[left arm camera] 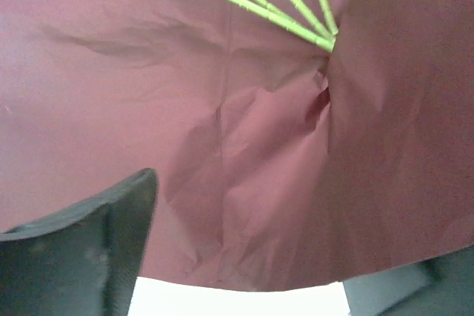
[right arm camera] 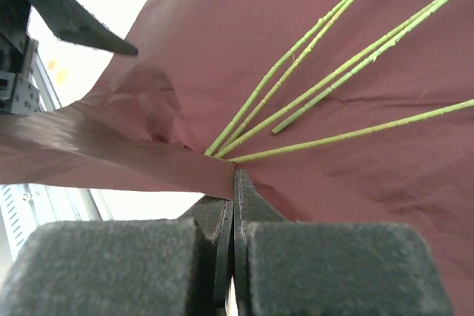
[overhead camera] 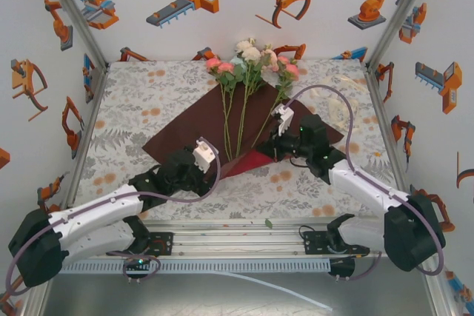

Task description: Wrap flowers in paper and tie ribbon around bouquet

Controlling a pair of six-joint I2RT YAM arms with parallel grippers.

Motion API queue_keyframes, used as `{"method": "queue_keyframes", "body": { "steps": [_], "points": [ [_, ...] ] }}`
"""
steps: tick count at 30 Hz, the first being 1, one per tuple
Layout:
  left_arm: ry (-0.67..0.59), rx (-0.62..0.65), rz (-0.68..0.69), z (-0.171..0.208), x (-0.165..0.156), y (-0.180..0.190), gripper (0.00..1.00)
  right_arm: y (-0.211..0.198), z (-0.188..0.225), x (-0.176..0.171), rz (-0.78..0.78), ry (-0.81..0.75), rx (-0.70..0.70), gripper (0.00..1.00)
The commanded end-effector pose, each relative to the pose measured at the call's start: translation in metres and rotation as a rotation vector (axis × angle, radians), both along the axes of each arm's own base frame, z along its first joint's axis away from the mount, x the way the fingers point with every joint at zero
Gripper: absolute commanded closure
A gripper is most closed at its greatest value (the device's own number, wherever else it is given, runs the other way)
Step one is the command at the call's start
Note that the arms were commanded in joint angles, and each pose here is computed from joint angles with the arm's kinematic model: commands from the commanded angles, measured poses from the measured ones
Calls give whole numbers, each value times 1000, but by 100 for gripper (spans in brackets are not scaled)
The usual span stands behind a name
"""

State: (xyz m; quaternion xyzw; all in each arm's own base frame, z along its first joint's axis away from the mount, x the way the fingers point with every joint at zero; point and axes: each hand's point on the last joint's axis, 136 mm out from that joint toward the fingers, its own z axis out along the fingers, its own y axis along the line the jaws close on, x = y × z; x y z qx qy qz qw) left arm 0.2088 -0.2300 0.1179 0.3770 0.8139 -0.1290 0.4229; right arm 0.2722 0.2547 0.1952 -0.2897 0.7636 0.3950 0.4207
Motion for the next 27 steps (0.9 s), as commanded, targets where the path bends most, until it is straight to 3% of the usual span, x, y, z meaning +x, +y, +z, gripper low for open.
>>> {"method": "queue_keyframes", "body": {
  "steps": [1,2,3,5,7,8,14,16,20,23,27],
  "points": [
    [40,9,26,-14,1,3,43,-2,11,8,-6,11,15,100],
    [41,11,41,-14,3,5,60,-7,7,12,-39,25,-5,99],
    [38,6,60,-12,6,7,76,-14,2,15,-74,38,-35,88],
    [41,-41,103,-1,12,11,98,-24,-13,13,-105,57,-114,54],
    [89,-132,98,9,12,9,100,-28,-21,1,-81,86,-147,28],
    [110,-170,93,12,11,8,100,-28,-26,-7,-53,99,-151,23],
    [199,-198,154,10,15,16,100,-25,-41,-36,40,164,-111,22],
    [224,-195,168,8,15,16,100,-23,-48,-40,50,199,-102,25],
    [252,-182,209,2,13,22,100,-24,-57,-31,1,229,-100,77],
    [279,-94,335,-8,13,49,100,-55,-59,-22,-132,221,-248,100],
    [425,-33,411,-22,5,60,100,-88,-32,-12,-299,112,-277,100]
  ]
}}
